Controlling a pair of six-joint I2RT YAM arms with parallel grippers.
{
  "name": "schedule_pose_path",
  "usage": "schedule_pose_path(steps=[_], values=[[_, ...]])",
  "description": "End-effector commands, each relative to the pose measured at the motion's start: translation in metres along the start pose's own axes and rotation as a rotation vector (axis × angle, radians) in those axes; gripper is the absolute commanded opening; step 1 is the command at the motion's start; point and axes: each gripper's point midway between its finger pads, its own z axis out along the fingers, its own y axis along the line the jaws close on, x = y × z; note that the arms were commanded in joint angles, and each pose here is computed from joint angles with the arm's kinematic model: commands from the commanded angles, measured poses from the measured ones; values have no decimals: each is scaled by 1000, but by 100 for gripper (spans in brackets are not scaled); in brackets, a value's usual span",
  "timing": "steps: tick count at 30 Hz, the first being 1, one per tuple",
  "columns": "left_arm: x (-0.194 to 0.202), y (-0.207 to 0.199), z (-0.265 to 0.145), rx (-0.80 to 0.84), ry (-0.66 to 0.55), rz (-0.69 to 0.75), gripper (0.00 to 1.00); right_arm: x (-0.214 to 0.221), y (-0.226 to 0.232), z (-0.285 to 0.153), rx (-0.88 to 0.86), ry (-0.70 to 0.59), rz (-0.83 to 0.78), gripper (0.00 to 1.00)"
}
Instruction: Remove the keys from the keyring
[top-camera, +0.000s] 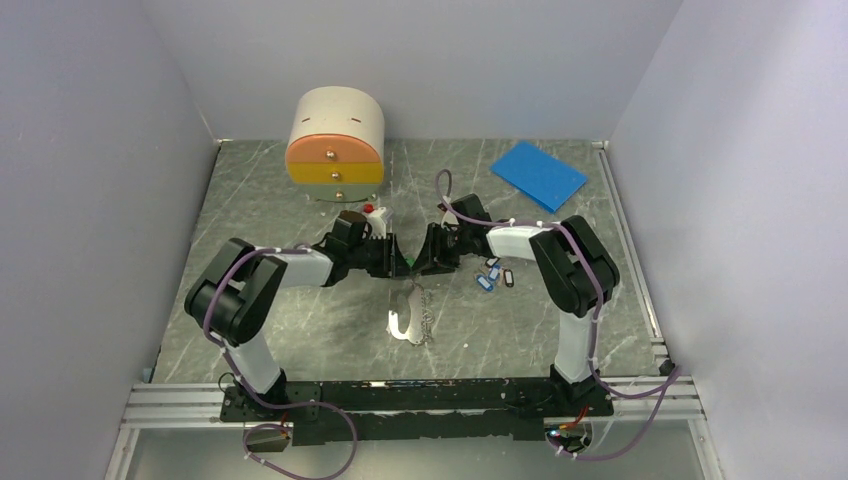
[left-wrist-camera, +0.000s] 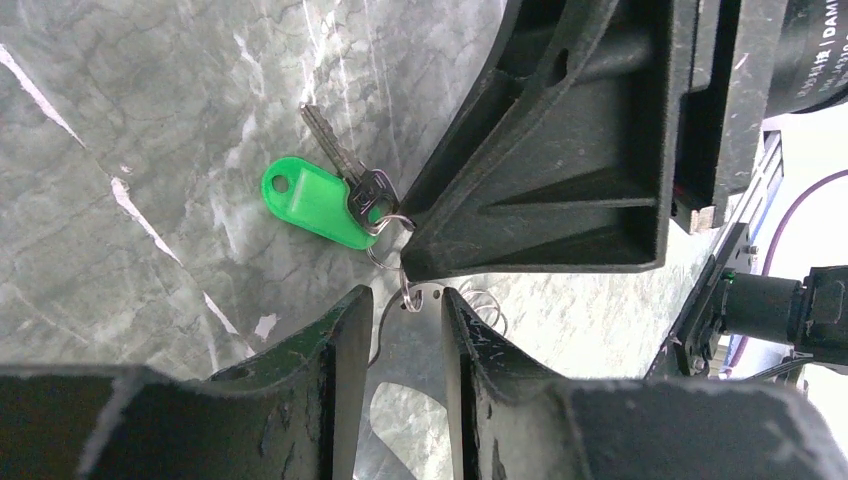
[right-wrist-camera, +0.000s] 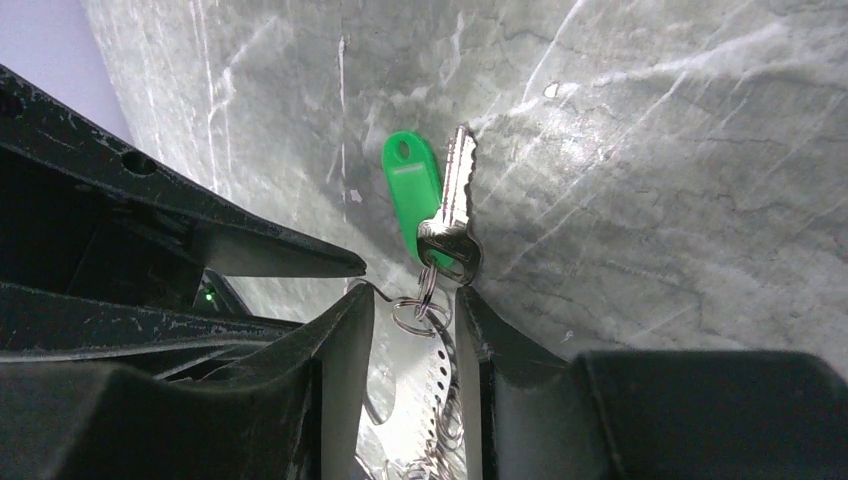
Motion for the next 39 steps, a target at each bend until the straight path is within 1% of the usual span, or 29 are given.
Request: schedule_pose_path(steps=[1, 9, 19, 24, 28, 33, 39], values=[[-12, -16, 6, 65, -17, 34, 38, -16, 9, 1, -21, -38, -5, 38], [-8, -14, 13, 56, 9, 26, 40, -17, 2, 6, -7, -40, -5, 29], [-2, -19, 19, 71, 47, 28, 38, -18, 7, 3, -17, -50, -25, 10], [3, -14, 20, 31, 72, 26, 40, -19, 8, 1, -17, -58, -26, 1], [3, -8, 18, -22, 73, 29, 42, -19, 8, 0, -12, -63, -32, 0], [7, -7, 20, -38, 106, 20, 42, -20, 7, -1, -7, -71, -34, 0], [7, -11, 23, -23, 104, 17, 36, -21, 8, -3, -3, -80, -44, 0]])
